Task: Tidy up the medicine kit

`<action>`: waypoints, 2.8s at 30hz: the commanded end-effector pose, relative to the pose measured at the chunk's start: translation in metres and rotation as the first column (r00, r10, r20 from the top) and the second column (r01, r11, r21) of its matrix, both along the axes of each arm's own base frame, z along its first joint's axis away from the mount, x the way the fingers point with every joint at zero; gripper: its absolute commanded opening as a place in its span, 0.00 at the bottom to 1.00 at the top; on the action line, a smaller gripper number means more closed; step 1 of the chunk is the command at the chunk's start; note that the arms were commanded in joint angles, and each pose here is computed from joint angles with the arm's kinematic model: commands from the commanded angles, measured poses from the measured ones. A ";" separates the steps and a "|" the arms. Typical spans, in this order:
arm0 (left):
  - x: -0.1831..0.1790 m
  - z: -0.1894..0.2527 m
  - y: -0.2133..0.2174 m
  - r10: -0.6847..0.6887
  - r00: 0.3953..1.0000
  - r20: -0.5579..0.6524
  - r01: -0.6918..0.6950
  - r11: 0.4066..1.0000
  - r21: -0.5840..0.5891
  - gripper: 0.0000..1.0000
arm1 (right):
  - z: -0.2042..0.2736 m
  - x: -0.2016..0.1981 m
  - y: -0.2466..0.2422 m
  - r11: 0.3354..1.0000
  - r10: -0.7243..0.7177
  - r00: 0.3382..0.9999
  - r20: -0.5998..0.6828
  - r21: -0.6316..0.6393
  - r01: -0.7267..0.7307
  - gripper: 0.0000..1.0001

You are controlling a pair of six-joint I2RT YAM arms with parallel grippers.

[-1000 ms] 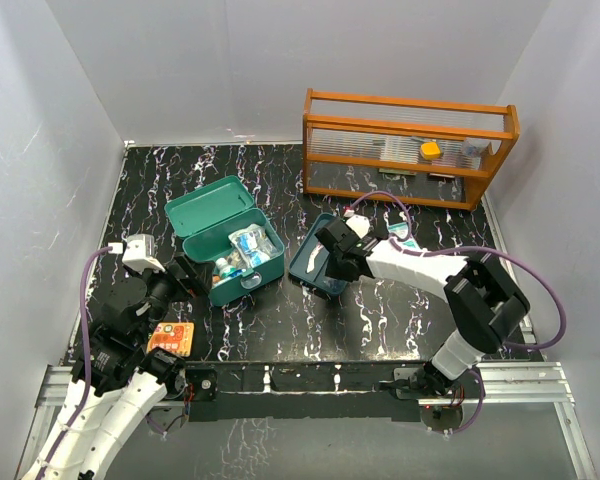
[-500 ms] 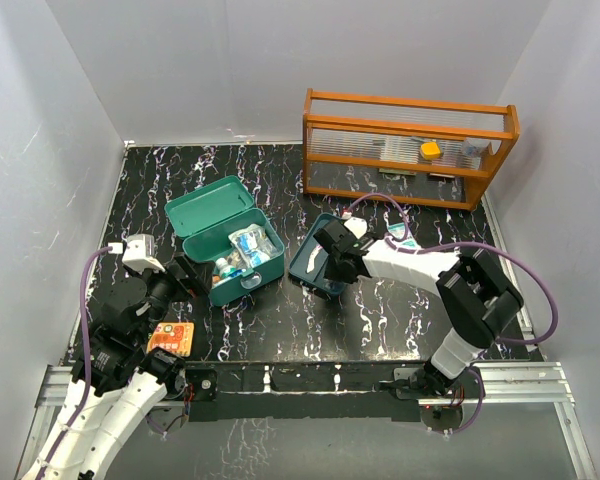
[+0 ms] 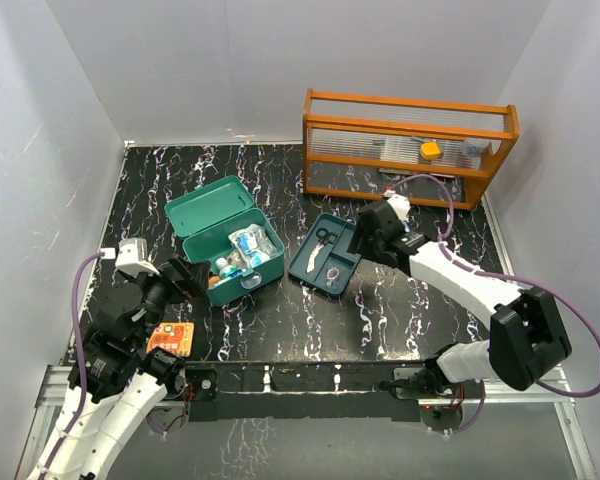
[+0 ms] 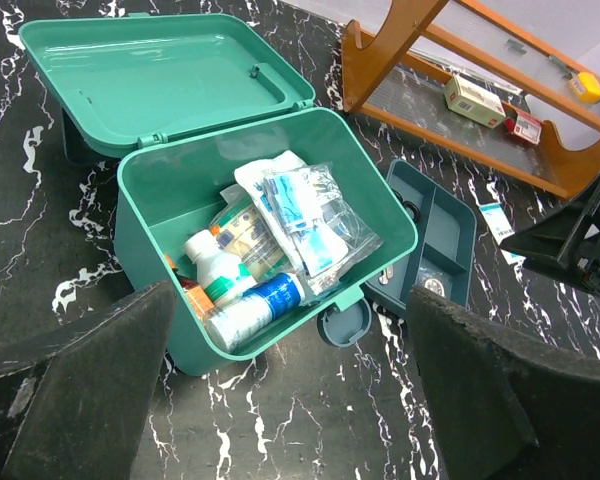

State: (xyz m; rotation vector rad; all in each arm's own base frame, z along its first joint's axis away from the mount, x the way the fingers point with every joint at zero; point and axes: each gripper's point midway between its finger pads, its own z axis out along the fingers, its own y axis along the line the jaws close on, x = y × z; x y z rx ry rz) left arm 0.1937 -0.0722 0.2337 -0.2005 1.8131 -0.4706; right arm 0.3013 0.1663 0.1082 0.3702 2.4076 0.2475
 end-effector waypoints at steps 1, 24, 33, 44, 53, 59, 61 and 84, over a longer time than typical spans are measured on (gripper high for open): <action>-0.005 0.007 0.007 0.040 0.999 0.002 -0.040 0.999 -0.032 0.99 | 0.000 0.025 -0.056 0.994 -0.070 0.994 0.080 -0.078 0.077 0.59; -0.003 -0.006 -0.006 -0.020 0.999 -0.048 0.019 1.000 -0.023 0.99 | -0.049 0.108 -0.157 0.986 -0.113 0.993 0.042 -0.117 0.118 0.64; -0.002 -0.007 -0.005 -0.011 0.999 -0.052 0.010 1.000 -0.023 0.99 | -0.072 0.097 -0.149 0.993 -0.106 0.993 -0.054 -0.060 0.103 0.60; -0.002 -0.005 -0.003 -0.003 0.999 -0.041 0.001 1.000 -0.029 0.99 | -0.069 0.067 -0.130 0.988 -0.143 0.984 -0.108 0.041 0.148 0.41; -0.003 -0.005 -0.001 0.008 0.999 -0.036 -0.009 0.999 -0.031 0.99 | -0.060 0.079 -0.146 0.982 -0.190 0.978 -0.087 -0.041 0.187 0.40; -0.002 -0.005 -0.001 0.009 0.999 -0.036 -0.010 0.999 -0.031 0.99 | -0.054 0.085 -0.150 0.975 -0.221 0.974 -0.055 -0.042 0.218 0.40; -0.003 -0.005 -0.001 0.010 0.999 -0.038 -0.011 0.999 -0.030 0.99 | -0.055 0.088 -0.149 0.974 -0.227 0.973 -0.051 -0.037 0.225 0.39; -0.002 -0.005 0.001 0.021 0.999 -0.033 -0.022 0.999 -0.029 0.99 | -0.097 0.078 -0.159 0.940 -0.285 0.946 -0.155 -0.238 0.244 0.21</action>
